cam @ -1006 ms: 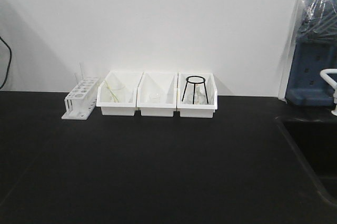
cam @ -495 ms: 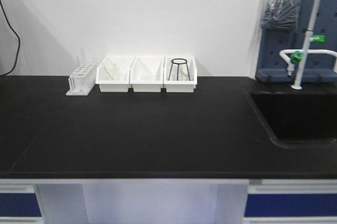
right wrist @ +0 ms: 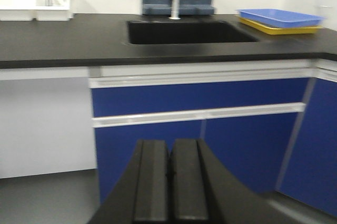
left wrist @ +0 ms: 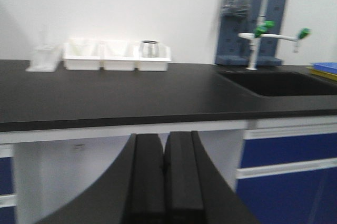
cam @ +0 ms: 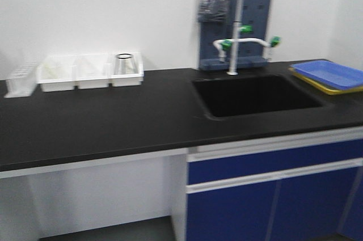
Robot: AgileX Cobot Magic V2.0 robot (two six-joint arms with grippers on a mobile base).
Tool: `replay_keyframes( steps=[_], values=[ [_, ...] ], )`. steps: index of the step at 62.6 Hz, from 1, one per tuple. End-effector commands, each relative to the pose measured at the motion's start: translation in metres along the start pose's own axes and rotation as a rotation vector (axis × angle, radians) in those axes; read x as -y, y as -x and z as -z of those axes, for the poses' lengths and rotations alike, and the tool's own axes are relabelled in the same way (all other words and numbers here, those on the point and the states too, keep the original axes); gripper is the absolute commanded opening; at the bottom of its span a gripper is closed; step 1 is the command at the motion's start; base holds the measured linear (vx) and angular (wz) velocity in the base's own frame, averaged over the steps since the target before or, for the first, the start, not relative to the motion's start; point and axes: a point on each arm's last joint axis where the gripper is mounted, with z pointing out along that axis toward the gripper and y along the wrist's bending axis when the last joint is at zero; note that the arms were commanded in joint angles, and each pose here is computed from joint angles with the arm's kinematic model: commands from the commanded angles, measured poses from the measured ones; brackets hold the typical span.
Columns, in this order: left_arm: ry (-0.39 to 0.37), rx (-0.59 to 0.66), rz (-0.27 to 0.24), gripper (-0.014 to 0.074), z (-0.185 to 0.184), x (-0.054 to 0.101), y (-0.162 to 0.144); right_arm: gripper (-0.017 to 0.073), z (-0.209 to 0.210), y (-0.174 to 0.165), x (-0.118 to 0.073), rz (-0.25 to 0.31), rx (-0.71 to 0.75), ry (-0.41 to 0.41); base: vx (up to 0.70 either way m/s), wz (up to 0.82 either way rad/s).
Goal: Wipe beaker with gray cloth and return to tray
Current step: 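Drive the base from the bins to the counter with the cloth and tray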
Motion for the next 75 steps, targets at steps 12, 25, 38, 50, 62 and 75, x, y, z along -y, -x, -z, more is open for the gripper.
replay_keyframes(
  steps=[12, 25, 38, 50, 62, 75],
  values=[
    [-0.003, 0.067, 0.015, -0.0006, 0.0007, -0.0008, -0.0012, -0.0011, 0.0003, 0.0059, 0.0008, 0.011, 0.081, -0.012, -0.23, -0.73],
    [-0.003, 0.067, 0.015, -0.0006, 0.0007, -0.0008, -0.0012, -0.0011, 0.0003, 0.0059, 0.0008, 0.011, 0.081, -0.012, -0.18, -0.81],
    [-0.003, 0.067, 0.015, -0.0006, 0.0007, -0.0008, -0.0012, -0.0011, 0.0003, 0.0059, 0.0008, 0.011, 0.081, -0.012, -0.12, -0.85],
    [-0.003, 0.067, 0.015, -0.0006, 0.0007, -0.0008, -0.0012, -0.0011, 0.0003, 0.0059, 0.0008, 0.011, 0.081, -0.012, -0.06, -0.89],
    [-0.003, 0.067, 0.015, -0.0006, 0.0007, -0.0008, -0.0012, -0.0011, 0.0003, 0.0059, 0.0008, 0.011, 0.081, -0.012, -0.02, -0.87],
    [-0.003, 0.067, 0.015, -0.0006, 0.0007, -0.0008, -0.0012, -0.0011, 0.0003, 0.0058, 0.0008, 0.011, 0.080, -0.012, 0.04, -0.82]
  ],
)
